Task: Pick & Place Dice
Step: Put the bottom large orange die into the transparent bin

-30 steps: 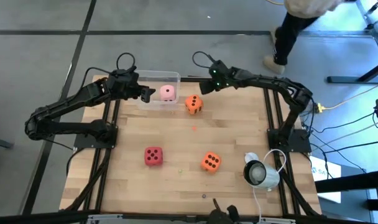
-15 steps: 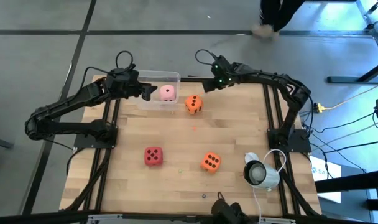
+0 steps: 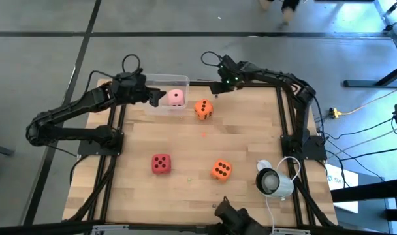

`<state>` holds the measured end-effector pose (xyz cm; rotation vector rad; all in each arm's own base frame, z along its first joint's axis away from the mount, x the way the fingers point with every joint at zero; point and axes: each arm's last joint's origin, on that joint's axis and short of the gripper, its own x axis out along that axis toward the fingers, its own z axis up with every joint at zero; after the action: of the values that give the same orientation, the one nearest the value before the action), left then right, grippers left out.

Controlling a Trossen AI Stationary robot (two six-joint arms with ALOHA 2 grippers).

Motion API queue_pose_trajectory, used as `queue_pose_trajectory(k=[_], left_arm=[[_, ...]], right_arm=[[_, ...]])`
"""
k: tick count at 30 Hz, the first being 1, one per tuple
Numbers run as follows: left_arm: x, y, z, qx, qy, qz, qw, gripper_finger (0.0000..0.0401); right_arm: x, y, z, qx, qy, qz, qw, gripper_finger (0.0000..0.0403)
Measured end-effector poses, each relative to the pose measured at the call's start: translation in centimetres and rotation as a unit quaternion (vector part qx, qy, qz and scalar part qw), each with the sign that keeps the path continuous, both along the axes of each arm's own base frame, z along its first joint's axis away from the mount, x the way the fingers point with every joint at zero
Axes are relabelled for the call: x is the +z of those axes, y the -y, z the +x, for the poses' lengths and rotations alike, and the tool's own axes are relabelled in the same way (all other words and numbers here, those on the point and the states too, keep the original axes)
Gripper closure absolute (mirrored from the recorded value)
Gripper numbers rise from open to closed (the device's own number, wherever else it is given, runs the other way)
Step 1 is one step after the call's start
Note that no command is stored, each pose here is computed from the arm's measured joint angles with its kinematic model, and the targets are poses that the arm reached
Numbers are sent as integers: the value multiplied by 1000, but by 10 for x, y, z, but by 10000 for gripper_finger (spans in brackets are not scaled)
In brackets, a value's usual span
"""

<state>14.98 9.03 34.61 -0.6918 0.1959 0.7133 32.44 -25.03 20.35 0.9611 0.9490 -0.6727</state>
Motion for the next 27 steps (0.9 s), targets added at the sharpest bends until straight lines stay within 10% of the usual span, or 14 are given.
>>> queue_pose_trajectory(k=[16,27], left_arm=[[0,5,3,-5,-1,2,1000,194],[-4,1,10,-7,-7,-6,1000,194]], right_arm=[[1,15,12,211,-161,22,964,259],[15,21,22,211,-91,9,973,259]])
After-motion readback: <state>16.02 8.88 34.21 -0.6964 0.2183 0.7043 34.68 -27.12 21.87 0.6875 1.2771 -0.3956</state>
